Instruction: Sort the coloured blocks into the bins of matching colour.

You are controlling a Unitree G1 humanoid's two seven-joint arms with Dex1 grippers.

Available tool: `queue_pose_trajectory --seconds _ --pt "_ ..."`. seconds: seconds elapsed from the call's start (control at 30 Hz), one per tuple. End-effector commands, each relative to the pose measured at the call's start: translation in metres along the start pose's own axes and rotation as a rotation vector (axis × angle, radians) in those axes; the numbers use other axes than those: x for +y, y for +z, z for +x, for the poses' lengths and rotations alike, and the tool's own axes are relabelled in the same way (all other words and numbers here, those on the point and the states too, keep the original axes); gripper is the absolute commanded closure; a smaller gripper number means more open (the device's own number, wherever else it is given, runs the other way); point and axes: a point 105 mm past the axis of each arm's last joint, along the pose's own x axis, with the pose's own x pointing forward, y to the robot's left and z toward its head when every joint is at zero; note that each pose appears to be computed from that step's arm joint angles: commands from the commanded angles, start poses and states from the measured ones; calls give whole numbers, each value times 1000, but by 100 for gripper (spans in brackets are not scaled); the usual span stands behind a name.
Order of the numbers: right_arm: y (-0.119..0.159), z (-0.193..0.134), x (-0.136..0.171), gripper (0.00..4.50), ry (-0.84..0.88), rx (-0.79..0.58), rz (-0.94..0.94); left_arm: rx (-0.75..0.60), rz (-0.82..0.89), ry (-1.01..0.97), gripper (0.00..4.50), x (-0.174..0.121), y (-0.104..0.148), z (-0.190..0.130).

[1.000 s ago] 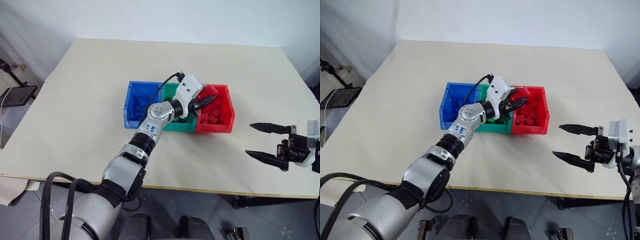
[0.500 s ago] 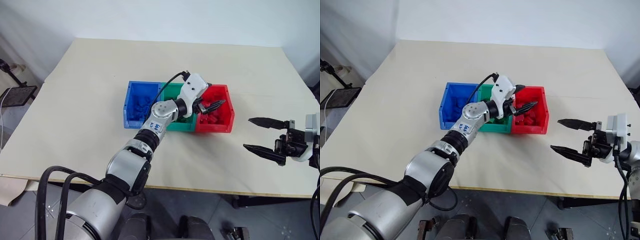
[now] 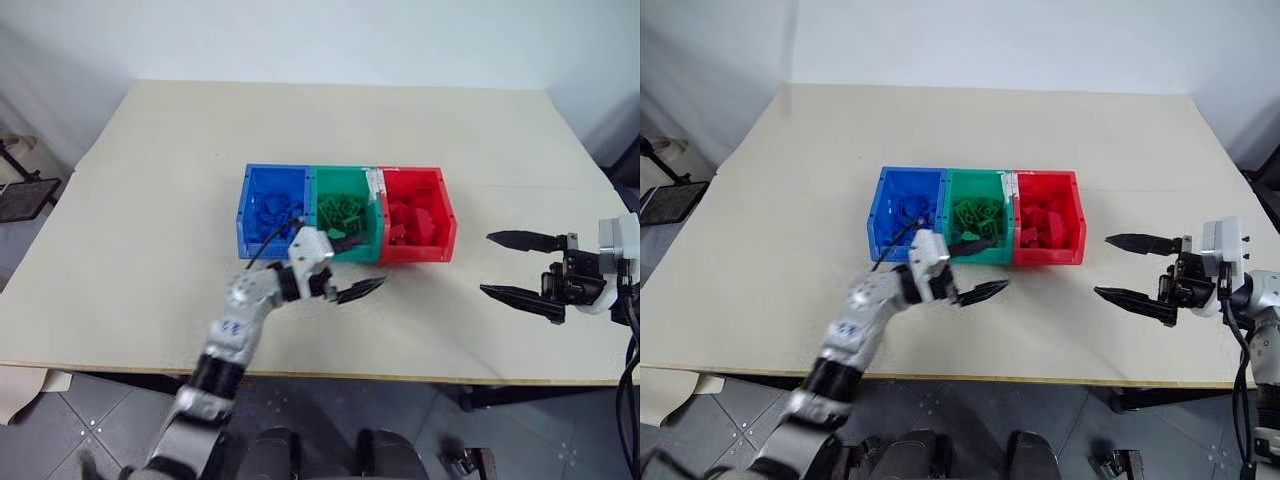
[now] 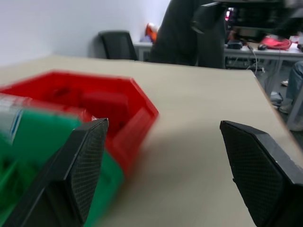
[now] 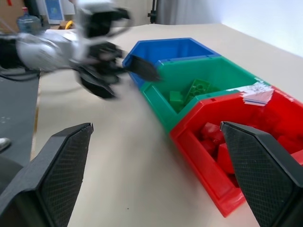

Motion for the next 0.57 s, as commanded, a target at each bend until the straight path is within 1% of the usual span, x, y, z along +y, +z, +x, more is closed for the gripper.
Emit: queue_pose_trajectory --seconds 0.03,0.13,0.23,0.3,0.43,0.57 --pt "7 -2 -2 0 34 15 -26 -19 13 14 49 -11 25 -29" --pt "3 -4 -5 0 67 50 -20 59 35 106 49 -6 20 -80" --pt "-1 -4 -10 0 87 80 -13 133 77 203 49 5 18 -129" --pt "-3 -3 -14 0 91 88 -12 182 96 259 49 16 19 -152" --pt "-5 1 -18 0 100 92 -11 203 127 295 49 25 23 -166" --pt "-7 6 -20 0 109 89 -14 200 156 310 49 29 27 -169"
